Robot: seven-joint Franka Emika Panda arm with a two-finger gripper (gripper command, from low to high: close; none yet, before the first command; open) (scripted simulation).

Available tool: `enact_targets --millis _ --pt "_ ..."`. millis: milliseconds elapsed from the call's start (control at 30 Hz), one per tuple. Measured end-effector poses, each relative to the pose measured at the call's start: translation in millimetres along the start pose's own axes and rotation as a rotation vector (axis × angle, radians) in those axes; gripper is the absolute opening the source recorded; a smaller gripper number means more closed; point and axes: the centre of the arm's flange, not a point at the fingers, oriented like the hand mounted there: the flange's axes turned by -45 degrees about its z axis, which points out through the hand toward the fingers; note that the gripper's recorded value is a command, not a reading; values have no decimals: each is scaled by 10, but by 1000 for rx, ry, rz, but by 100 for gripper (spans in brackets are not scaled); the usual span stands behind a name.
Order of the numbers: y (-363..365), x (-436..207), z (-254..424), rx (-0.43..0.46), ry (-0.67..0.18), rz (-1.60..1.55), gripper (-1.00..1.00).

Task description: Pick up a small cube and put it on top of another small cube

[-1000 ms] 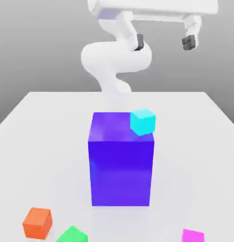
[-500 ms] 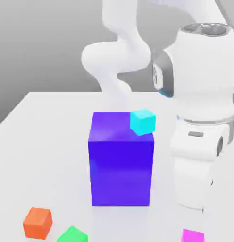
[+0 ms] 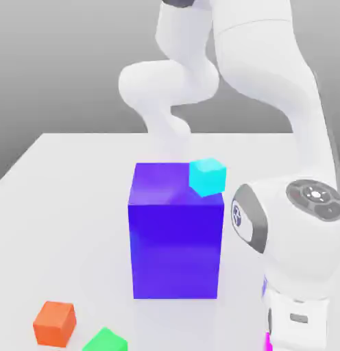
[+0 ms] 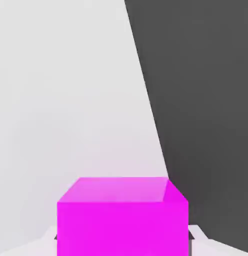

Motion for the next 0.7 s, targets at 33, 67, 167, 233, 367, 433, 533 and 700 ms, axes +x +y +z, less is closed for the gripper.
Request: enact_targets --millis 33,67,167,233,367,433,533,700 --pt "3 3 -101 0 -1 -1 -100" --pt "5 4 -228 -1 -1 -1 -100" --pt "68 -138 -579 0 0 58 -100" --pt "225 -472 -682 -1 -1 197 -100" --pt "485 -1238 -847 -2 -2 506 -100" --pt "570 -1637 -923 -2 -2 664 -100" --pt "637 -2242 -1032 0 0 900 -100" --pt "655 -2660 -673 1 3 1066 -100"
